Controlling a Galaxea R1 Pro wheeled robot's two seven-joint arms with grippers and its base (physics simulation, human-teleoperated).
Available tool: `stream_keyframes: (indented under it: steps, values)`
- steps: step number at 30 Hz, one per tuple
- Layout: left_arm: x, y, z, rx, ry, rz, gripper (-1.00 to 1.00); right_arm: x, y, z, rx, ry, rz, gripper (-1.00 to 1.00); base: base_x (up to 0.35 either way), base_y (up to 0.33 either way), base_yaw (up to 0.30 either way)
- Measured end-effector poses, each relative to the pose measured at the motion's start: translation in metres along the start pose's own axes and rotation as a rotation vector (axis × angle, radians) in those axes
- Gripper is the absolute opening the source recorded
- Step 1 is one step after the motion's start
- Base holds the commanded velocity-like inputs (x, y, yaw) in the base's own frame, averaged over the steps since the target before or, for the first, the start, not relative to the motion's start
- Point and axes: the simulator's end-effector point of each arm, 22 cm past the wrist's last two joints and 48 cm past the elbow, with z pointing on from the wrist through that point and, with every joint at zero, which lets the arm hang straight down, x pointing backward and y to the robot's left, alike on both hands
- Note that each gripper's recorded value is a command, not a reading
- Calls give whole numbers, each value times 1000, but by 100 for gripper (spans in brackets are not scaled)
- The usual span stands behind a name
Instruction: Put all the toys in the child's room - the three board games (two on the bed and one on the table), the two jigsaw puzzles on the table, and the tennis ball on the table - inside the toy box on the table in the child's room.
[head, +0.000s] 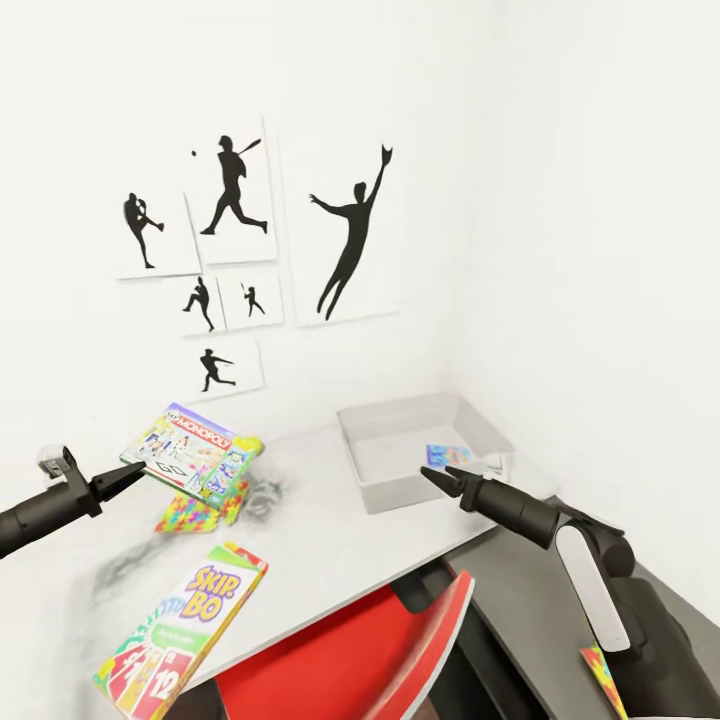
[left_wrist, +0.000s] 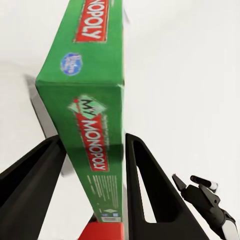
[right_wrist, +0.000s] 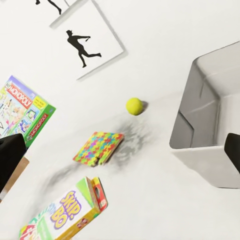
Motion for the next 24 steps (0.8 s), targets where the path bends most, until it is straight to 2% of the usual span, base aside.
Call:
stream_keyframes:
  steps: [14,24]
  values:
    - [0,0,0,-2,0,2,-100,0,0,0,0,0,0,100,195,69,6]
    - [0,0,0,0,-1,1,-100,0,0,0,0,-1,0,100,149,1,0]
